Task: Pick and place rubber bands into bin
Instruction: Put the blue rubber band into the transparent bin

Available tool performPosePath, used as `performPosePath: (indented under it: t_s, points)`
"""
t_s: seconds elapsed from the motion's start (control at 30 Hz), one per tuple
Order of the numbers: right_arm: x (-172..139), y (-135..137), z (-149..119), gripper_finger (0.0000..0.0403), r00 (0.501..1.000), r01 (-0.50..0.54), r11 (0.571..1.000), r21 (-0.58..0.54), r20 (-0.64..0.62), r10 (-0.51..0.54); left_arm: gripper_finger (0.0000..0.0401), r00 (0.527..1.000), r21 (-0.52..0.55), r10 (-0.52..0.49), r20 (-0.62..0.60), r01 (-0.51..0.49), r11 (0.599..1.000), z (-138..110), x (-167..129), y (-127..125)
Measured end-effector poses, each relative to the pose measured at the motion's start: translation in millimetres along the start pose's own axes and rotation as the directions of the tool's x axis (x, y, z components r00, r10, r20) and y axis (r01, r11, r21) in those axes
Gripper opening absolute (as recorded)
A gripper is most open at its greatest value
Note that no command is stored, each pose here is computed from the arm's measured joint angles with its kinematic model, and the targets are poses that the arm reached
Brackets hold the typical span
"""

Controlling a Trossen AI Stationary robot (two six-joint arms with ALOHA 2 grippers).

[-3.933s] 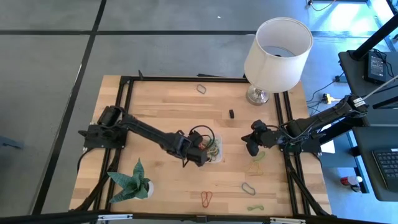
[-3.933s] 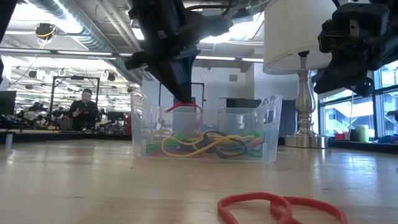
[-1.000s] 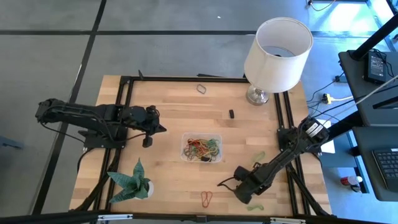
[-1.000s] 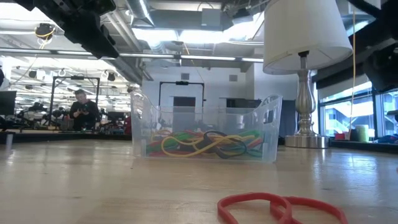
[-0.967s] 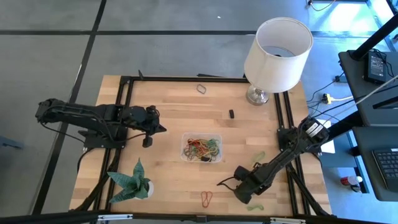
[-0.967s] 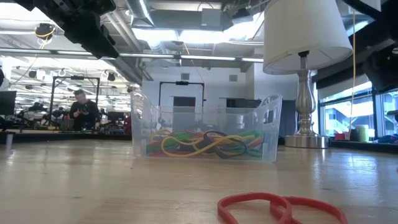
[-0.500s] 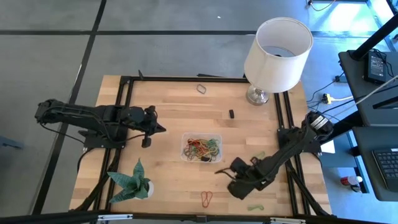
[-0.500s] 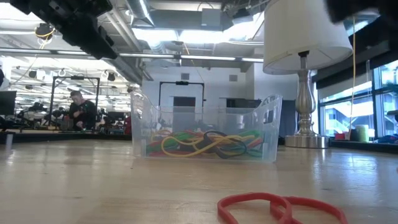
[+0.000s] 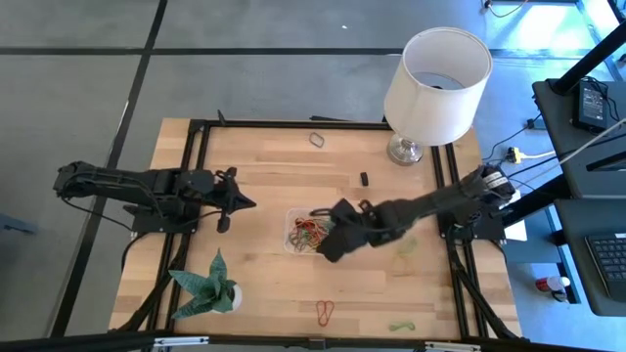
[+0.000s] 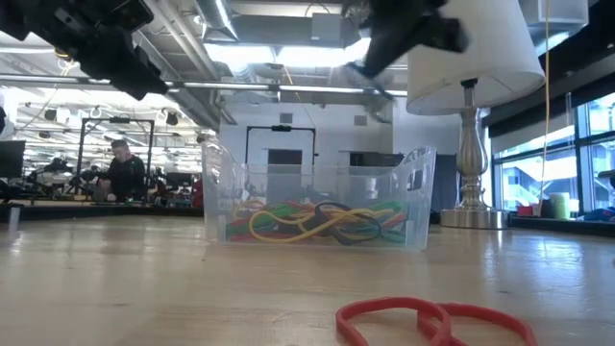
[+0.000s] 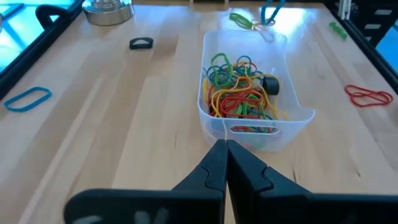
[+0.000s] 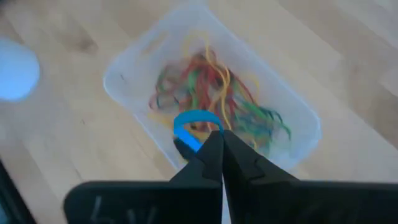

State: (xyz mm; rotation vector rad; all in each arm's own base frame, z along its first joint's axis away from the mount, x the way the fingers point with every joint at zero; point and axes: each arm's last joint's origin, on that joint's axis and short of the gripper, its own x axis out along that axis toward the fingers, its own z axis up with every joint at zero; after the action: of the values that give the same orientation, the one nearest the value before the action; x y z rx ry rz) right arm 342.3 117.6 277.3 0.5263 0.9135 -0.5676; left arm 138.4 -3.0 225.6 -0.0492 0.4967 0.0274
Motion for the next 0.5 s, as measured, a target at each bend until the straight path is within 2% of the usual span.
performPosePath:
  t_s: [0.2,0.5]
  points:
    - [33.4,3.1,23.8,0.0000,0.997,-0.071,0.996,-0.051,0.016,0.072,0.0002,1.000,-0.005,-0.002,0.004,0.002,1.000,-0.1,-1.7,-0.1]
    - [94.8,2.9,15.6,0.0000,0.986,-0.060,0.995,-0.079,-0.162,0.047,0.0001,1.000,-0.007,-0.010,-0.002,0.010,1.000,-0.6,-1.6,-0.3]
